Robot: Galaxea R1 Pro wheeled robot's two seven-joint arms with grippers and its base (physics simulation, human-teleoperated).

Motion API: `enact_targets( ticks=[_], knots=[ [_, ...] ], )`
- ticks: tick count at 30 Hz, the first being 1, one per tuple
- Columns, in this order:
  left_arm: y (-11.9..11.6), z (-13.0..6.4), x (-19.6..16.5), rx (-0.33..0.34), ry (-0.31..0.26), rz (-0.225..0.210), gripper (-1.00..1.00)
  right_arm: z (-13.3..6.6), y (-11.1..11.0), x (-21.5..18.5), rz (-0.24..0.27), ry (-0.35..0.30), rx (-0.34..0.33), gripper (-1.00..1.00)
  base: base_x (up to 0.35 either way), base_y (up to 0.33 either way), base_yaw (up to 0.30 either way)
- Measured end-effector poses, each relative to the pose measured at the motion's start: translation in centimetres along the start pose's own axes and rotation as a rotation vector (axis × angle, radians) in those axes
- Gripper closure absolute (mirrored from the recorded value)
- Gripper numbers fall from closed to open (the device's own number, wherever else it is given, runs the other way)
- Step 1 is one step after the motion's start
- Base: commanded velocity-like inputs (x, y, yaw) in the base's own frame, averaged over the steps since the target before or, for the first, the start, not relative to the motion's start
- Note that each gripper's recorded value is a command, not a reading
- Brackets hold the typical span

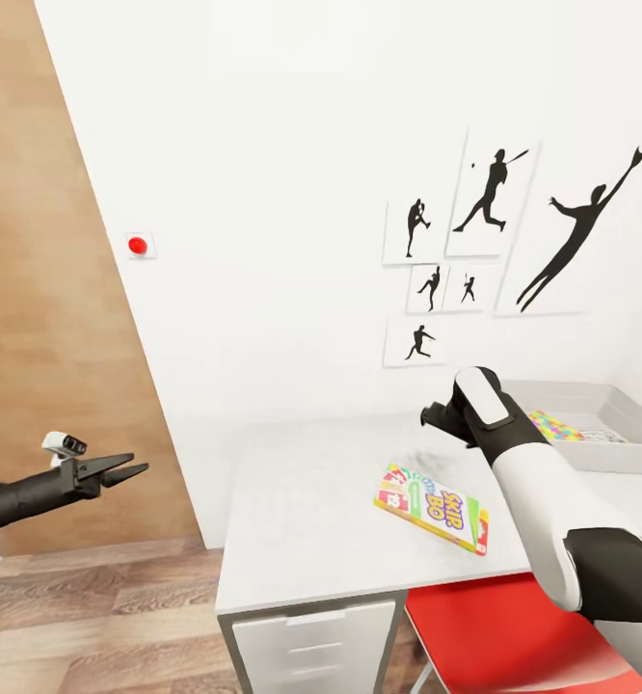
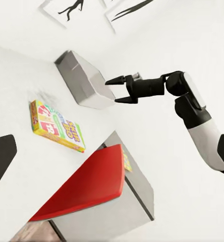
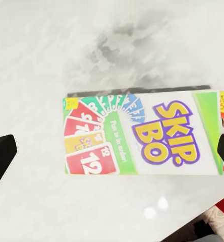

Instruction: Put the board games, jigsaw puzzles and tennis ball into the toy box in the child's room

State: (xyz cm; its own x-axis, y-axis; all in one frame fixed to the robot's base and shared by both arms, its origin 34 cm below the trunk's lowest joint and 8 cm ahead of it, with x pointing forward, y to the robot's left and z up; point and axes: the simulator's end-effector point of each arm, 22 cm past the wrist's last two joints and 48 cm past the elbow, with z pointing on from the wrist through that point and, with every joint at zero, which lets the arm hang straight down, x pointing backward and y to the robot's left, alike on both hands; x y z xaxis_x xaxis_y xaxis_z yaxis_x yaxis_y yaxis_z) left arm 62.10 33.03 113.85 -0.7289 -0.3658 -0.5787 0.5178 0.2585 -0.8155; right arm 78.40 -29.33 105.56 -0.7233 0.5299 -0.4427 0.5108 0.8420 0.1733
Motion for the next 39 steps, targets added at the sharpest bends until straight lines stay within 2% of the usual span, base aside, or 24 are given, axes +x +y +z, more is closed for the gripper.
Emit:
enact_targets(
  ticks=[21, 28, 39],
  knots=[
    [1.5, 0.4, 0.8, -0.013, 0.019, -0.016, -1.0, 2.3, -0.4, 0.8, 0.01, 0.02, 0.011, -1.0, 0.086, 0.039, 0.0],
    [2.1, 0.4, 1.0, -0.017, 0.022, -0.026, -1.0, 3.1, -2.5, -0.2, 0.035, 0.008, 0.041, -1.0, 0.034, 0.0, 0.0],
    [3.0, 0.5, 1.5, -0.023, 0.027, -0.036, -1.0, 4.2, -3.0, 0.1, 0.04, 0.018, 0.054, -1.0, 0.001, 0.0, 0.0]
  ],
)
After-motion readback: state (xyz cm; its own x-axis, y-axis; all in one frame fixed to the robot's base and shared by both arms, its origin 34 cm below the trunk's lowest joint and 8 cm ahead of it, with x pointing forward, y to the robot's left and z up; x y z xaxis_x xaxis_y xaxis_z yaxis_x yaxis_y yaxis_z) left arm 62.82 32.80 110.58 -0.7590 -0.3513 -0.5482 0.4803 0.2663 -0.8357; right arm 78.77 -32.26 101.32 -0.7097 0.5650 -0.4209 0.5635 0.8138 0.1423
